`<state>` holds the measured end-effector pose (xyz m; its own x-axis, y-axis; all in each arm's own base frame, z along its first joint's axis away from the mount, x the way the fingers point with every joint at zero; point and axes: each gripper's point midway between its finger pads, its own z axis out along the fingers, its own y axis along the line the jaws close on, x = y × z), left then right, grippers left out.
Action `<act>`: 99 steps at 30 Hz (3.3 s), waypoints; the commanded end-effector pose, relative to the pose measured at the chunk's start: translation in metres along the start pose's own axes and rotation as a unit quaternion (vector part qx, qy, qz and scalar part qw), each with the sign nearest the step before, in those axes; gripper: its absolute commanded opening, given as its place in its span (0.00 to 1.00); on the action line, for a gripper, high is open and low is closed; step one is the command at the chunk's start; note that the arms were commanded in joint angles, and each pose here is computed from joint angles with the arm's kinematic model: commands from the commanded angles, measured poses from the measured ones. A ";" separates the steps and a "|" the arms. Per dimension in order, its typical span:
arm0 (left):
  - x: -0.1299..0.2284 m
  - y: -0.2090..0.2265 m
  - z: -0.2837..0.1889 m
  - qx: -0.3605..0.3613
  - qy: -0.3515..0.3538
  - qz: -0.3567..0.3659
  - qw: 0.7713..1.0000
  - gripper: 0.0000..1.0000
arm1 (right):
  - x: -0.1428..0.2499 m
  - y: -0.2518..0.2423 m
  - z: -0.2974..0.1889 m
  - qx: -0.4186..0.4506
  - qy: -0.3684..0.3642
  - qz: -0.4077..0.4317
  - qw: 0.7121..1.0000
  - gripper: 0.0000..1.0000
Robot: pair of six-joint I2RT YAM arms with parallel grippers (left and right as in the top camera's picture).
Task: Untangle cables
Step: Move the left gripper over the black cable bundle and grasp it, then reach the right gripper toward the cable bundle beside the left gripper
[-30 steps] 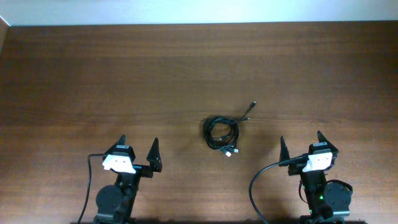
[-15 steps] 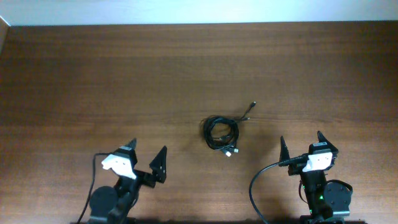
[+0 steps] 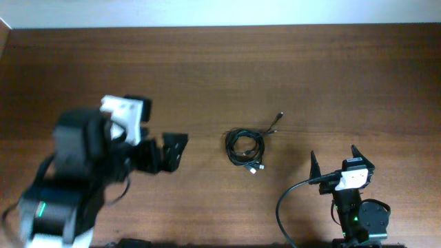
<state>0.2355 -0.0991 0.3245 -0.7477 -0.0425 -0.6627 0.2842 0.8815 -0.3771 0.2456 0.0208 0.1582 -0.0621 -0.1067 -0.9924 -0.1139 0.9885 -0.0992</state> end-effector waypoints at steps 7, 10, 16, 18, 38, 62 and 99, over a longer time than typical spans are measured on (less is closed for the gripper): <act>0.053 0.025 0.121 0.016 0.260 -0.096 0.961 0.00 | 0.002 0.000 0.000 0.001 0.002 0.002 1.000 0.98; 0.075 0.028 0.159 0.001 0.324 -0.136 0.936 0.12 | 0.002 0.000 0.000 0.001 0.002 0.002 1.000 0.98; 0.119 0.031 0.225 -0.036 0.405 -0.196 0.892 0.31 | 0.002 0.000 0.000 0.001 0.002 0.002 1.000 0.98; 0.126 0.029 0.245 -0.041 0.405 -0.203 0.891 0.49 | 0.002 0.000 0.000 0.001 0.002 0.002 1.000 0.98; 0.176 0.030 0.311 -0.188 0.380 -0.172 0.889 0.13 | 0.002 0.000 0.000 0.001 0.002 0.002 1.000 0.98; 0.138 0.104 0.301 -0.220 0.381 0.112 0.891 0.02 | 0.002 0.000 0.000 0.001 0.002 0.002 1.000 0.98; 0.137 0.072 0.320 -0.104 0.372 0.125 0.914 0.01 | 0.080 0.169 0.068 -0.171 0.619 0.363 0.675 0.63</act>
<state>0.3443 -0.1893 0.0045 -0.8955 0.4400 -0.0666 0.4443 0.8924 -0.0793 0.2812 0.1737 0.0755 -0.9900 0.1389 0.0252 0.1242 0.7722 0.6231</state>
